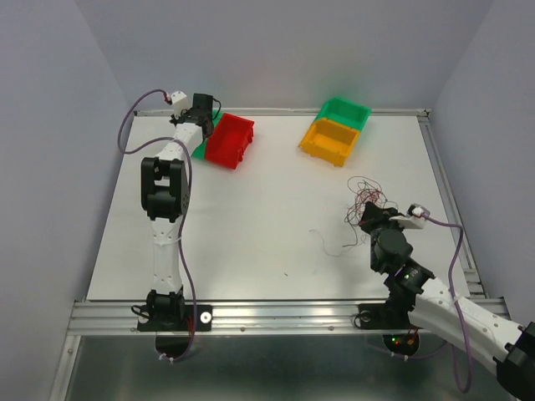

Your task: Untangle the cables

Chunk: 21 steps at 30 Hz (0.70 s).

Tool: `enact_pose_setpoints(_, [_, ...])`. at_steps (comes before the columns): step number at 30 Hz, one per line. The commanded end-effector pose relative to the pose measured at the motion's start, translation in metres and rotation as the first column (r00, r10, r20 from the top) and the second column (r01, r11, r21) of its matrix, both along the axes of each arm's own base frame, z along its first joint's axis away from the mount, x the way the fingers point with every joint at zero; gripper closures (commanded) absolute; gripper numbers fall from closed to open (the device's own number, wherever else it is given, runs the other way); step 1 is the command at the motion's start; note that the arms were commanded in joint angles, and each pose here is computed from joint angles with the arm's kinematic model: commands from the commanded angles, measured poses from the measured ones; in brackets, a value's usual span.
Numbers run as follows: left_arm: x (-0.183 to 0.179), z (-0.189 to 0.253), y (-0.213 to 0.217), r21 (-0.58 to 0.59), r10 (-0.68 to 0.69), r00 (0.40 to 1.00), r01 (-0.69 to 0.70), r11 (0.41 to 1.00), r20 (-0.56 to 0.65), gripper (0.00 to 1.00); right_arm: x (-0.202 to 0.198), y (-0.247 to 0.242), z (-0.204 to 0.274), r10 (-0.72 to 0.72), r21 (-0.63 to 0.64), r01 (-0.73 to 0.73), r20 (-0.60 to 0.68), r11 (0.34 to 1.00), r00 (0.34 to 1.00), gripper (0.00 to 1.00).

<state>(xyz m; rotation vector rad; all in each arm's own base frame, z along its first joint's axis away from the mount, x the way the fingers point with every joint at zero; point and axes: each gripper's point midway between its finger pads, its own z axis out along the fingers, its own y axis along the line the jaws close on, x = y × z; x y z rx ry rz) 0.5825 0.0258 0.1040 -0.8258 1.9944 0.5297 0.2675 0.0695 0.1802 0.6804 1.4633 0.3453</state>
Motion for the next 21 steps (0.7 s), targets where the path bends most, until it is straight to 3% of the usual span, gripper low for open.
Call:
enact_pose_setpoints(1, [0.010,0.019,-0.020,0.007,-0.029,0.997,0.028,1.000,0.069,1.00,0.001,0.000,0.005,-0.007,0.037,0.006,0.033,0.999,0.999,0.99])
enact_pose_setpoints(7, [0.010,0.021,-0.028,0.028,-0.072,0.995,0.070,0.997,0.069,1.00,0.001,0.001,0.006,0.001,0.039,-0.002,0.036,0.999,0.999,0.99])
enact_pose_setpoints(11, [0.010,0.023,-0.029,0.044,-0.127,0.990,0.124,0.991,0.055,0.94,0.000,0.000,0.007,-0.001,0.037,-0.001,0.038,0.999,0.999,1.00])
enact_pose_setpoints(13, [0.008,0.023,-0.030,0.055,-0.149,0.988,0.147,0.988,0.038,0.87,0.000,0.000,0.006,-0.001,0.038,-0.001,0.040,0.999,0.999,1.00])
enact_pose_setpoints(14, [0.005,0.030,-0.026,0.078,-0.139,0.990,0.136,0.988,0.036,0.67,0.000,0.000,0.007,0.001,0.039,-0.002,0.043,0.999,0.999,1.00])
enact_pose_setpoints(16, [-0.003,0.028,-0.020,0.105,-0.127,0.992,0.124,0.987,0.024,0.53,-0.001,-0.001,0.007,0.004,0.039,-0.006,0.046,0.999,0.999,0.99])
enact_pose_setpoints(21, [-0.009,0.047,-0.019,0.109,-0.178,0.981,0.170,0.979,0.073,0.48,-0.001,0.000,0.008,0.011,0.042,-0.013,0.050,0.999,0.999,0.99])
